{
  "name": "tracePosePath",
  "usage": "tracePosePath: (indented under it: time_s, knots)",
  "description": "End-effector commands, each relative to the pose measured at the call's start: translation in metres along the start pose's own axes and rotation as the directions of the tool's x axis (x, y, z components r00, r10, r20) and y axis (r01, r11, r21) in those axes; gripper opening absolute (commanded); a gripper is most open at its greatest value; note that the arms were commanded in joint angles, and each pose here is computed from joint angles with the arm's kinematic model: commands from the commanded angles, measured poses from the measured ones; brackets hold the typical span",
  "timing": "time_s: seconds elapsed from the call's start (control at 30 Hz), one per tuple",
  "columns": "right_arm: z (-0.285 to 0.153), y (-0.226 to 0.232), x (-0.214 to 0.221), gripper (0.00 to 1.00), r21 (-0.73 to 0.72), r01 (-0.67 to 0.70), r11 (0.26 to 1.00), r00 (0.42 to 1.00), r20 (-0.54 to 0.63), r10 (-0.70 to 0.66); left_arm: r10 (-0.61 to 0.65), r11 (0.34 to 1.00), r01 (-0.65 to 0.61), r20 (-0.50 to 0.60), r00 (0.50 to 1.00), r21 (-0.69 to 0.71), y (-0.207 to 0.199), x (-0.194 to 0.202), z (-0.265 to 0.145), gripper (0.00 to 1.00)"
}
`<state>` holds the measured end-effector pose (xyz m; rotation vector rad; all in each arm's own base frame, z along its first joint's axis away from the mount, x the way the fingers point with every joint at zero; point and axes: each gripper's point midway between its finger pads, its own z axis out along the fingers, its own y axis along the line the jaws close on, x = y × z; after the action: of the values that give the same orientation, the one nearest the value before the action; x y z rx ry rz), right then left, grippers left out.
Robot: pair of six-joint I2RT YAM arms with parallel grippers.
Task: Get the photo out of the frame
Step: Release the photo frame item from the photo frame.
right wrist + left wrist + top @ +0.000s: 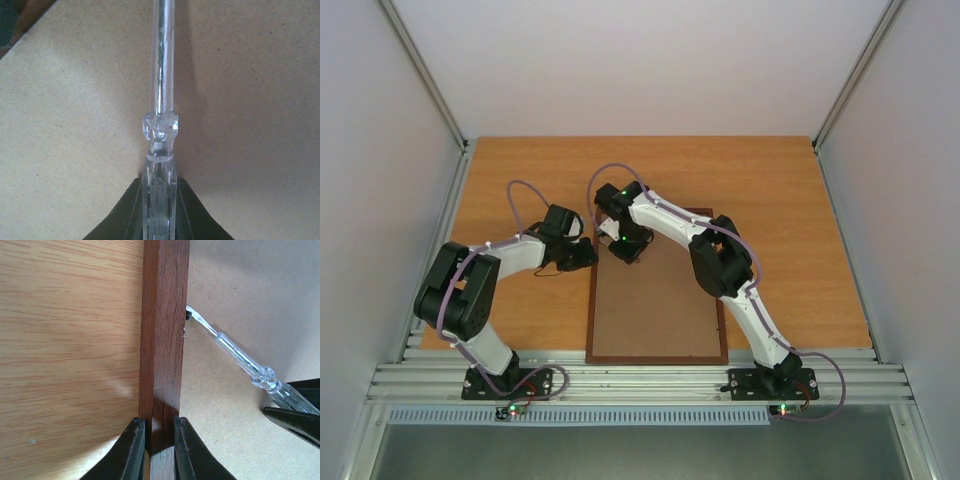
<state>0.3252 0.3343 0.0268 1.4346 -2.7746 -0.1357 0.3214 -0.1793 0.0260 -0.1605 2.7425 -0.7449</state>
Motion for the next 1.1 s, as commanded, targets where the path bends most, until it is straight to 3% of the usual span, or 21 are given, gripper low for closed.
tracePosePath:
  time_s: [0.0,0.27,0.5,1.07]
  knots:
    - [0.002,0.009,-0.005,0.01,-0.031,0.015,0.999,1.0,0.0,-0.015,0.018,0.999,-0.018,-0.009,1.0,0.031,-0.005,-0.001,0.007,0.14]
    - [-0.005,0.022,-0.02,0.01,-0.033,0.044,0.999,0.998,0.049,-0.042,0.02,0.999,-0.019,-0.017,1.0,0.046,-0.008,0.0,0.01,0.14]
    - [-0.022,0.04,-0.042,0.01,-0.05,0.078,0.996,0.985,0.16,-0.069,0.036,0.998,-0.035,-0.025,0.999,0.058,-0.014,0.002,0.013,0.1]
    - [-0.05,0.098,-0.061,0.01,-0.265,0.194,0.944,0.934,0.344,-0.095,0.071,0.996,-0.069,-0.03,0.997,0.055,-0.021,0.005,0.016,0.1]
